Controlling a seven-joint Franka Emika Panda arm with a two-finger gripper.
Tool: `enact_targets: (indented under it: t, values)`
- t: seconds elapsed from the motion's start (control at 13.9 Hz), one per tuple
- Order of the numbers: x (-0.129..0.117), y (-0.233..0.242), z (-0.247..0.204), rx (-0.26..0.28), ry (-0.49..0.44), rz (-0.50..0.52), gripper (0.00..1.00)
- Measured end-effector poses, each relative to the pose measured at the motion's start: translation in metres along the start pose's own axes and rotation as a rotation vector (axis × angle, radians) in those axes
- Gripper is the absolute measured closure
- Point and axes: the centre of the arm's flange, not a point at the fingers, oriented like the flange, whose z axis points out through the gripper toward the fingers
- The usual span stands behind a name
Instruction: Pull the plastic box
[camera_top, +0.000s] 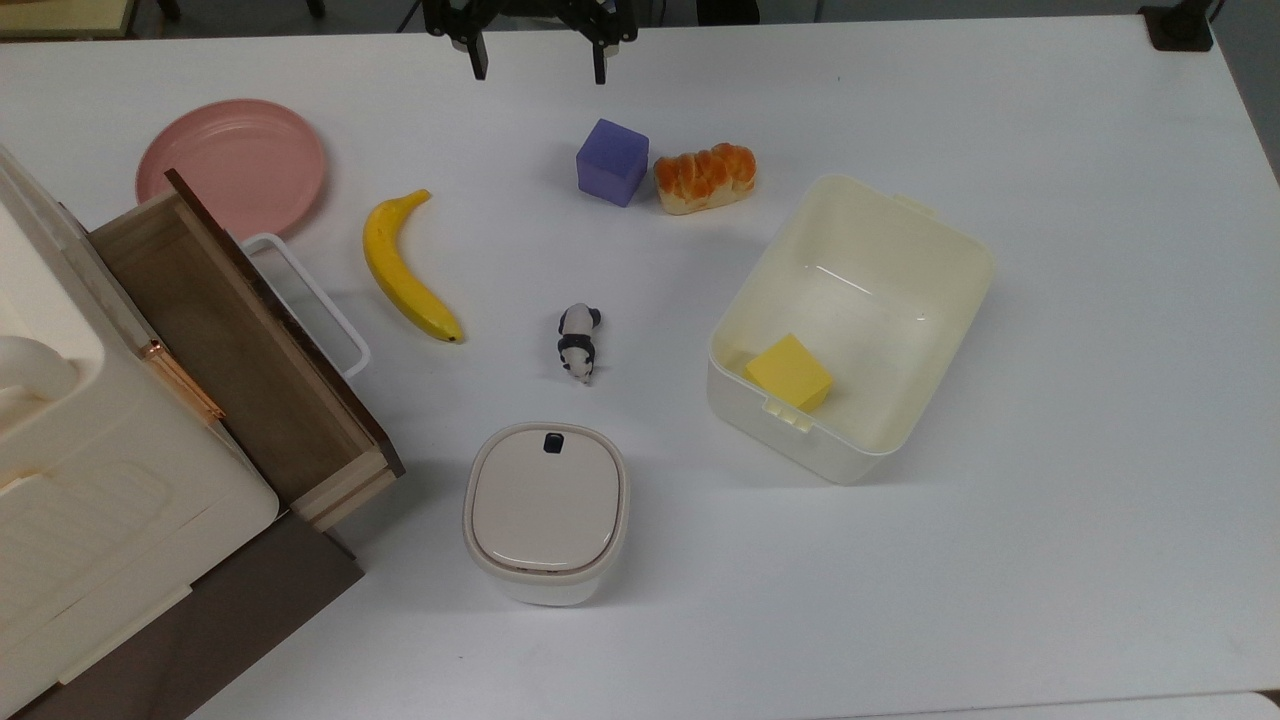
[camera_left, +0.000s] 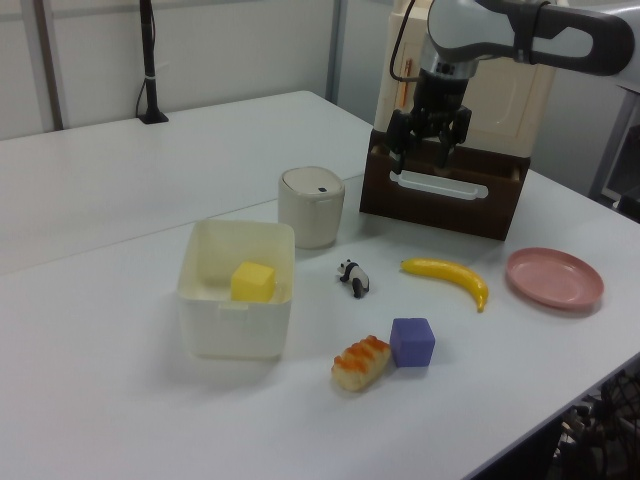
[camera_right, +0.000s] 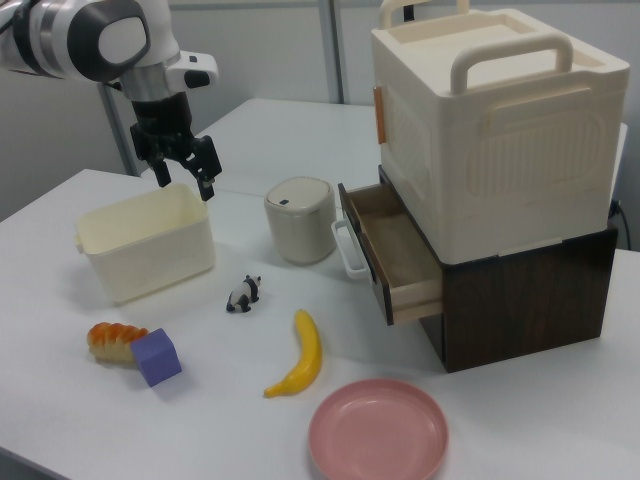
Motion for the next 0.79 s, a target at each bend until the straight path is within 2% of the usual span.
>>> enact_targets:
  t: [0.79]
  values:
    - [0.004,0.006,-0.022,0.003,0.044,0.012,0.0]
